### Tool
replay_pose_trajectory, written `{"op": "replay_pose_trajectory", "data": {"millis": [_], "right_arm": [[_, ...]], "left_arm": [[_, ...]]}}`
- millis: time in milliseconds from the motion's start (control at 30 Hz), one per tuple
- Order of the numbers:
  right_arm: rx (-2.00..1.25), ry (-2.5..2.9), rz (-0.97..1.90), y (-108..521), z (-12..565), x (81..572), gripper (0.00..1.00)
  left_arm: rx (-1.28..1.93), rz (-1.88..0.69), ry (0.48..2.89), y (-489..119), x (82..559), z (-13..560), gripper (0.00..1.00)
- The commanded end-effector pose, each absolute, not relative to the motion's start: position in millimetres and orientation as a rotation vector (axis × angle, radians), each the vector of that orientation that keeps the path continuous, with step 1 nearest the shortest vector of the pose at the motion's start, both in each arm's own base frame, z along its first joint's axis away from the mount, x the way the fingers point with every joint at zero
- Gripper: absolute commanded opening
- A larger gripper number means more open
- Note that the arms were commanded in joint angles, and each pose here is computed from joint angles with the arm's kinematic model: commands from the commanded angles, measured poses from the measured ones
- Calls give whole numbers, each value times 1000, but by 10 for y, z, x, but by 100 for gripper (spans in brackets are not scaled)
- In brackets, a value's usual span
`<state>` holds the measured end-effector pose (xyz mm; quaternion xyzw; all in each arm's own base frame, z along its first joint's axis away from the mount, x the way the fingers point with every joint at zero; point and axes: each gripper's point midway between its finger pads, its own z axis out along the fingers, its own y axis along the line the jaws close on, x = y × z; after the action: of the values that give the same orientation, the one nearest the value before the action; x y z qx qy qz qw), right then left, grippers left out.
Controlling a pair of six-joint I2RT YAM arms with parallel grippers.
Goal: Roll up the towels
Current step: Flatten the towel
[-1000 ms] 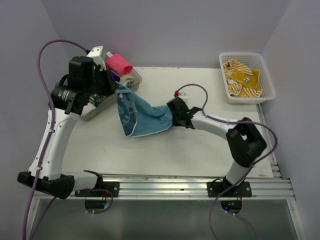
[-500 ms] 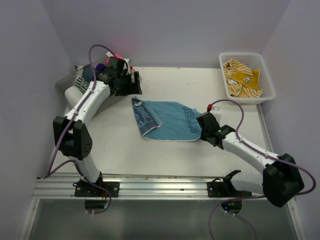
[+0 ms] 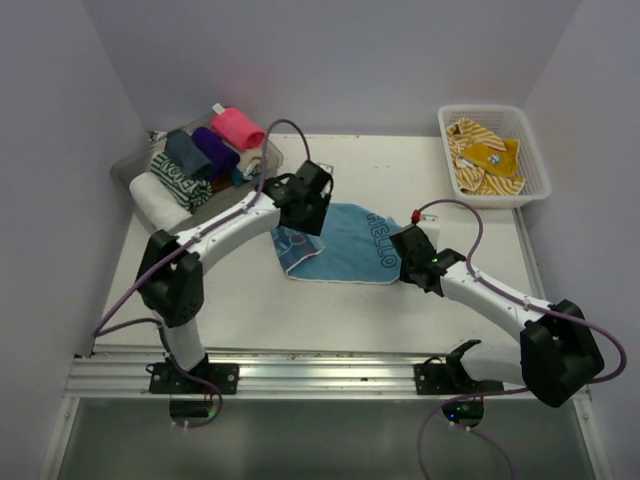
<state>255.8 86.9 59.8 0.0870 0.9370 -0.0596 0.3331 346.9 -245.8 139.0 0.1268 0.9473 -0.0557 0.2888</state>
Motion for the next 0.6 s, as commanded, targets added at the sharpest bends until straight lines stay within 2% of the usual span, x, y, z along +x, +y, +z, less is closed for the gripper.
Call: {"op": "replay_pose_trajectory", "data": {"millis": [0, 100, 267, 567], "right_arm": [[260, 2396, -140, 896, 737, 2673, 0], [266, 2390, -140, 871, 745, 2647, 0], [272, 2393, -138, 855, 733, 2616, 0], [258, 2402, -121, 897, 704, 2635, 0]], "left_arm": [[347, -79, 2560, -2643, 3546, 1131, 50], [349, -58, 2610, -2809, 3555, 888, 49], [344, 36, 2646, -2940, 3520, 569, 54], [331, 87, 2666, -2982, 3558, 316, 48]]}}
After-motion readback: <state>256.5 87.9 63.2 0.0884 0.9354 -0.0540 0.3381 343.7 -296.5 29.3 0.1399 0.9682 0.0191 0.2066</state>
